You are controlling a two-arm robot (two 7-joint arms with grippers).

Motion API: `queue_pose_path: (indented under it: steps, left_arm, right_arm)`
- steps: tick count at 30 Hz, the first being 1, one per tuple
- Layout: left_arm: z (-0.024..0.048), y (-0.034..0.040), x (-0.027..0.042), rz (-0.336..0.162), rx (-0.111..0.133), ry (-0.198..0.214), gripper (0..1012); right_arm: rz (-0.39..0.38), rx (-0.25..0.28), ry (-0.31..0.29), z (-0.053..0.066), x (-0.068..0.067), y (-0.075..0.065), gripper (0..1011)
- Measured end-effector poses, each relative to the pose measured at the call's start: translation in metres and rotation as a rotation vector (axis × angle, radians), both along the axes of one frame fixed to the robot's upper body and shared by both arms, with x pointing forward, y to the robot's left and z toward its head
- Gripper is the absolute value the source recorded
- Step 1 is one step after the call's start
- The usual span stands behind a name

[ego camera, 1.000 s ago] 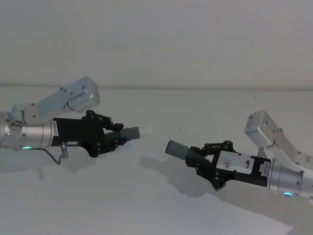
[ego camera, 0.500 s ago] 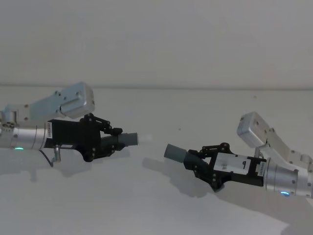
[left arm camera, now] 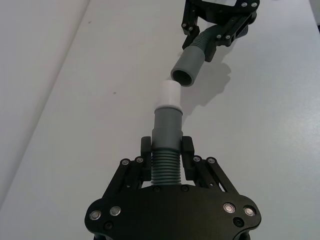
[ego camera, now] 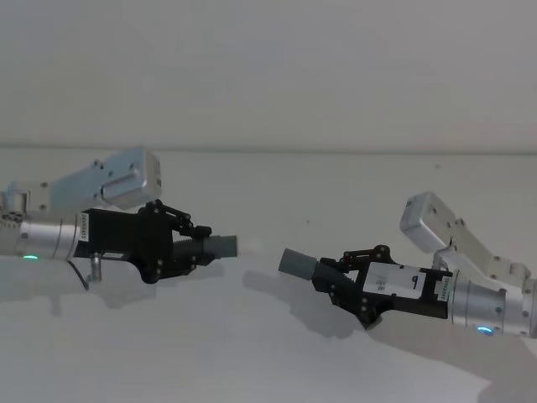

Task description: Use both hands to pick up one end of the pipe from the table, align the ends, and insert them.

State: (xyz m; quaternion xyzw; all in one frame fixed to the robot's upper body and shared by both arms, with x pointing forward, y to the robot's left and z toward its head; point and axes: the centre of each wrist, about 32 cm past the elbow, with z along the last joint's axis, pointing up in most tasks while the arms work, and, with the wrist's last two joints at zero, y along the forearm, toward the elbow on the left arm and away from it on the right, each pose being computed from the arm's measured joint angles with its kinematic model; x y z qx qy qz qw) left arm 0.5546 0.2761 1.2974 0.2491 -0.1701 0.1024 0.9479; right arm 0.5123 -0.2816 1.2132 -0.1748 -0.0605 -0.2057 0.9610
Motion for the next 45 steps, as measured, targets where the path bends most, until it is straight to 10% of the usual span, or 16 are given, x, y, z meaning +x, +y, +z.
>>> queue_pose_path:
  steps: [45]
  left_arm:
    - [-0.0031, -0.0045, 0.0029, -0.011, -0.002, 0.035, 342]
  right_arm:
    - [0.010, 0.016, 0.022, 0.0023, 0.0002, 0.0037, 284]
